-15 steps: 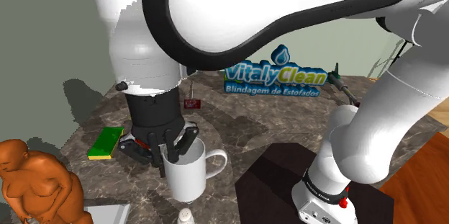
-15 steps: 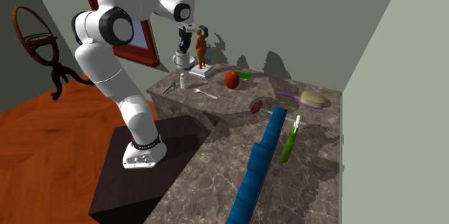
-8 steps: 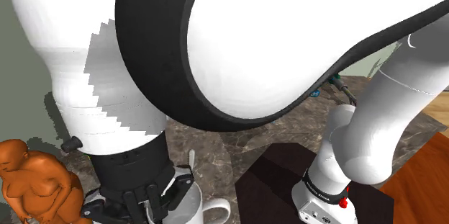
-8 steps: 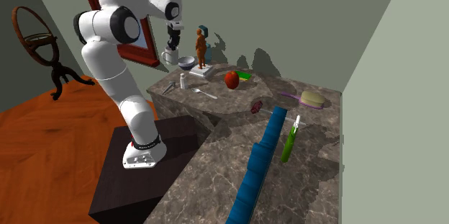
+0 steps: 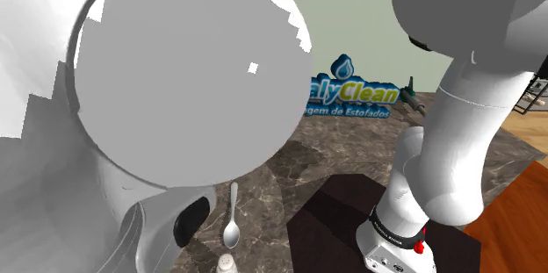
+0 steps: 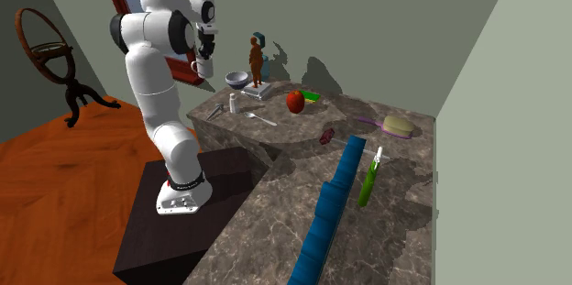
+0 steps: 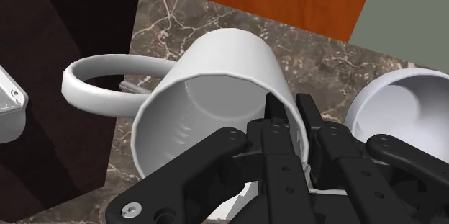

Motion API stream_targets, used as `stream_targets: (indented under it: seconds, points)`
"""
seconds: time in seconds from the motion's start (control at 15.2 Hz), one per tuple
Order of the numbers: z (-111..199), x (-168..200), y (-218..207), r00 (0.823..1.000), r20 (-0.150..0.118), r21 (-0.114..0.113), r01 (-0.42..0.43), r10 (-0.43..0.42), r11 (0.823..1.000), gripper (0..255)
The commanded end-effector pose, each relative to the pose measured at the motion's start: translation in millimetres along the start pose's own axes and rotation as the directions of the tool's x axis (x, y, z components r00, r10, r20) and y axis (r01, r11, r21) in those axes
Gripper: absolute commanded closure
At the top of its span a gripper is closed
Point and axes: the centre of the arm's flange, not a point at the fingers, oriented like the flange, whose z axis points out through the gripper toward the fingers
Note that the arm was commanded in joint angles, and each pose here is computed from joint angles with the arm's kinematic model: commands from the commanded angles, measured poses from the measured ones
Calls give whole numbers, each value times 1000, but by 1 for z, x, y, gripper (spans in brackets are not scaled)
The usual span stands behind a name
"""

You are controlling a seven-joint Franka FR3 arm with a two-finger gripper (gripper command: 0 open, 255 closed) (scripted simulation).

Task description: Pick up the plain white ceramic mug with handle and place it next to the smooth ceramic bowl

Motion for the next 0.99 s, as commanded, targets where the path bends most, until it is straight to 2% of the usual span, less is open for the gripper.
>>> stream_targets:
  seconds: [0.0,0.92]
  points:
    - [10,-7,-4,1000,1,1,-3,3,1000,255]
    - [83,5,-6,1000,1,1,-3,3,1000,255]
